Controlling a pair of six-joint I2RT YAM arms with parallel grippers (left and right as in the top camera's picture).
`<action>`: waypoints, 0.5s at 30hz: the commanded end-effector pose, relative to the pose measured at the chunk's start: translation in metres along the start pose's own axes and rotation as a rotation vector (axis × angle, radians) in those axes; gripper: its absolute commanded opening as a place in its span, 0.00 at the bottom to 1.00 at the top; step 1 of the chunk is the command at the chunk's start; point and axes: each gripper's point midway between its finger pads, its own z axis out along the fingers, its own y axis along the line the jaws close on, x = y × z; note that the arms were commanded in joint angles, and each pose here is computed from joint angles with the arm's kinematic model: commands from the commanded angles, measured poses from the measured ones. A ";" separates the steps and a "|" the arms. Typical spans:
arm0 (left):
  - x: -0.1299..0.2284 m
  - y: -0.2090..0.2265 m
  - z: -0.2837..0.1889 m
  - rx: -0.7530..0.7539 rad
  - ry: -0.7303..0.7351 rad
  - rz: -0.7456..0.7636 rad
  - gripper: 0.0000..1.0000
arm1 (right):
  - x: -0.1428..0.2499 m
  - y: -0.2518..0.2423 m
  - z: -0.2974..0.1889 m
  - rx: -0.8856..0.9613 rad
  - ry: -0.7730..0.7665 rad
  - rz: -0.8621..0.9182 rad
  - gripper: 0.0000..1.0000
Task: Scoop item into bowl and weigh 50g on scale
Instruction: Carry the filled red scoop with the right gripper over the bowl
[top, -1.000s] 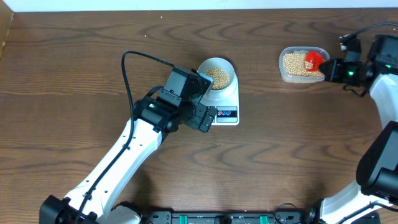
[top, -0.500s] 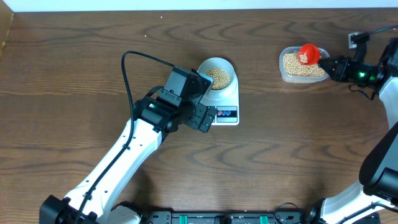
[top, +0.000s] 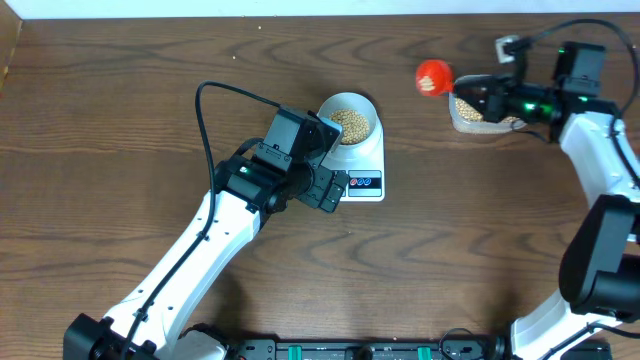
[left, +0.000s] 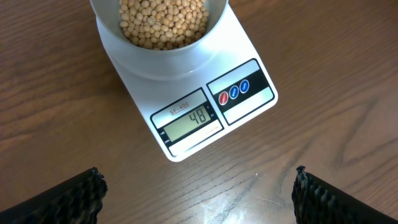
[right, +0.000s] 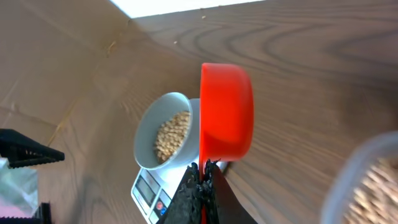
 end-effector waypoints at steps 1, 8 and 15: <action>-0.002 0.000 -0.003 0.006 -0.011 0.004 0.98 | 0.002 0.021 0.022 -0.044 0.026 -0.031 0.01; -0.002 0.000 -0.003 0.006 -0.011 0.003 0.98 | 0.015 0.051 0.060 -0.058 0.095 -0.093 0.01; -0.002 0.000 -0.003 0.006 -0.011 0.004 0.98 | 0.022 0.064 0.079 -0.042 0.127 -0.137 0.01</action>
